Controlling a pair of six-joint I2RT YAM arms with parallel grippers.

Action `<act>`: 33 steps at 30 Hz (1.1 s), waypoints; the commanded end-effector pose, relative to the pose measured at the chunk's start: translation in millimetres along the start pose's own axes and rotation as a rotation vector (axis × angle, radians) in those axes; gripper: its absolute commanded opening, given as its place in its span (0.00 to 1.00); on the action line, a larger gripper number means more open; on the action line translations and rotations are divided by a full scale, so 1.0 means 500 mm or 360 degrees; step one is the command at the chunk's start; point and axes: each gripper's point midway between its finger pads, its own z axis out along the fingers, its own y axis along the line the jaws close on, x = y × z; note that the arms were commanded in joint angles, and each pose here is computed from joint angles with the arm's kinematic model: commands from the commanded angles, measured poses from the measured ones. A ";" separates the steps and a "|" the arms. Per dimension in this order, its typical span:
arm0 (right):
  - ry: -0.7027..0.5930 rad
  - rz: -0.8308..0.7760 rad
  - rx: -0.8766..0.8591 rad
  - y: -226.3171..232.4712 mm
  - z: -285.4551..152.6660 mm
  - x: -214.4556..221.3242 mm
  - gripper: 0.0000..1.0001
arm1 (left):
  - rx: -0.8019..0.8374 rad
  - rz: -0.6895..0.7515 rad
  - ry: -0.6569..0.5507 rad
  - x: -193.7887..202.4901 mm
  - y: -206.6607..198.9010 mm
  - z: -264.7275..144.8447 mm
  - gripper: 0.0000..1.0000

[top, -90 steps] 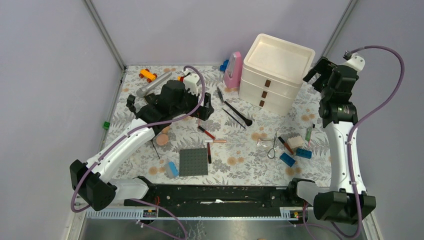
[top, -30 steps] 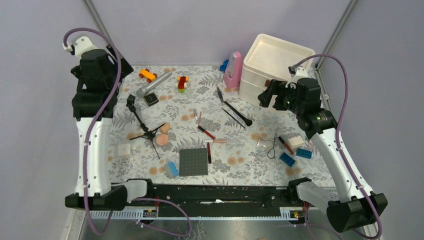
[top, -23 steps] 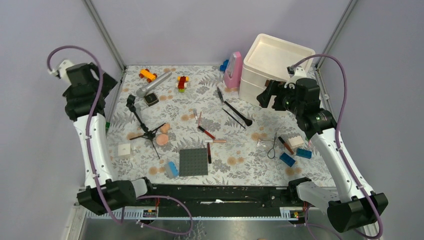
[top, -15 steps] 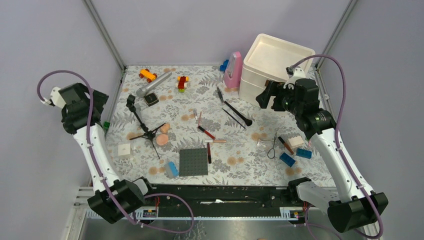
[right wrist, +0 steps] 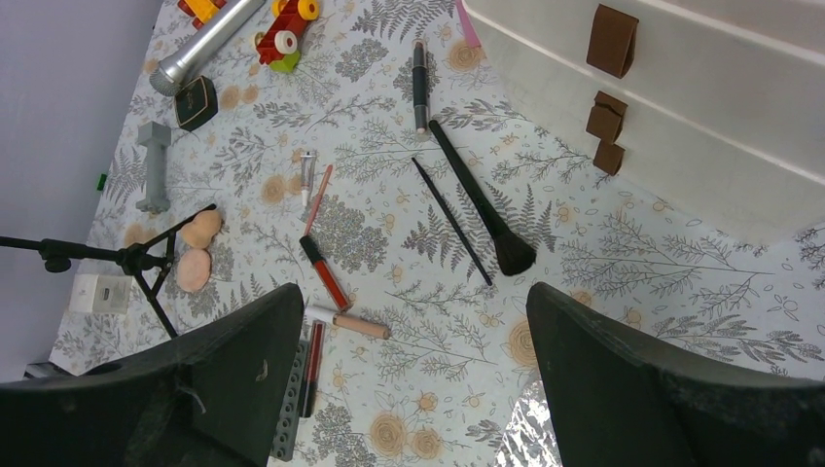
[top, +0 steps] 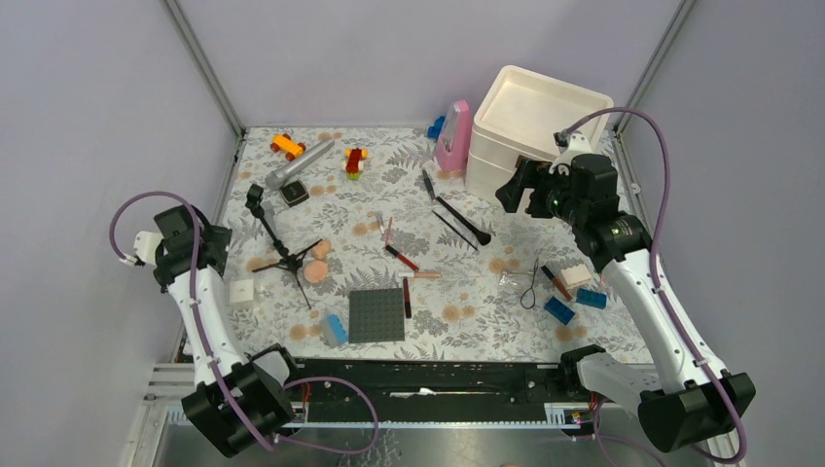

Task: Organize the makeup
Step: Pick up the makeup from the center of the board.

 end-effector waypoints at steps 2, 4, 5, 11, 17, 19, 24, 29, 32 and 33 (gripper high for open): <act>0.0025 0.0003 -0.0028 0.011 0.006 0.008 0.92 | -0.0126 -0.0051 0.0059 0.029 0.027 0.049 0.99; 0.0037 0.0004 -0.0027 0.011 0.008 0.011 0.92 | -0.0171 -0.0056 0.0089 0.044 0.041 0.065 0.99; 0.0041 0.0006 -0.0025 0.010 0.010 0.012 0.92 | -0.0182 -0.0059 0.0098 0.051 0.045 0.072 0.99; 0.0051 -0.0002 -0.0020 0.009 0.014 0.017 0.92 | -0.0211 -0.0083 0.0112 0.073 0.065 0.096 0.99; 0.0071 -0.0004 -0.0026 0.010 0.018 0.024 0.93 | -0.0232 -0.0092 0.0105 0.084 0.080 0.111 0.99; 0.0076 -0.0002 -0.0024 0.009 0.018 0.025 0.93 | -0.0242 -0.0104 0.0113 0.091 0.085 0.119 0.99; 0.0079 -0.0006 -0.0021 0.008 0.018 0.026 0.93 | -0.0280 -0.0122 0.0150 0.110 0.096 0.141 0.99; 0.0089 -0.0004 -0.0014 0.006 0.021 0.029 0.93 | -0.0304 -0.0137 0.0159 0.117 0.100 0.158 0.99; 0.0093 -0.0010 -0.0008 0.003 0.022 0.030 0.93 | -0.0315 -0.0145 0.0161 0.120 0.101 0.168 0.99; 0.0097 -0.0008 -0.0005 0.002 0.023 0.032 0.93 | -0.0317 -0.0149 0.0163 0.121 0.101 0.170 0.99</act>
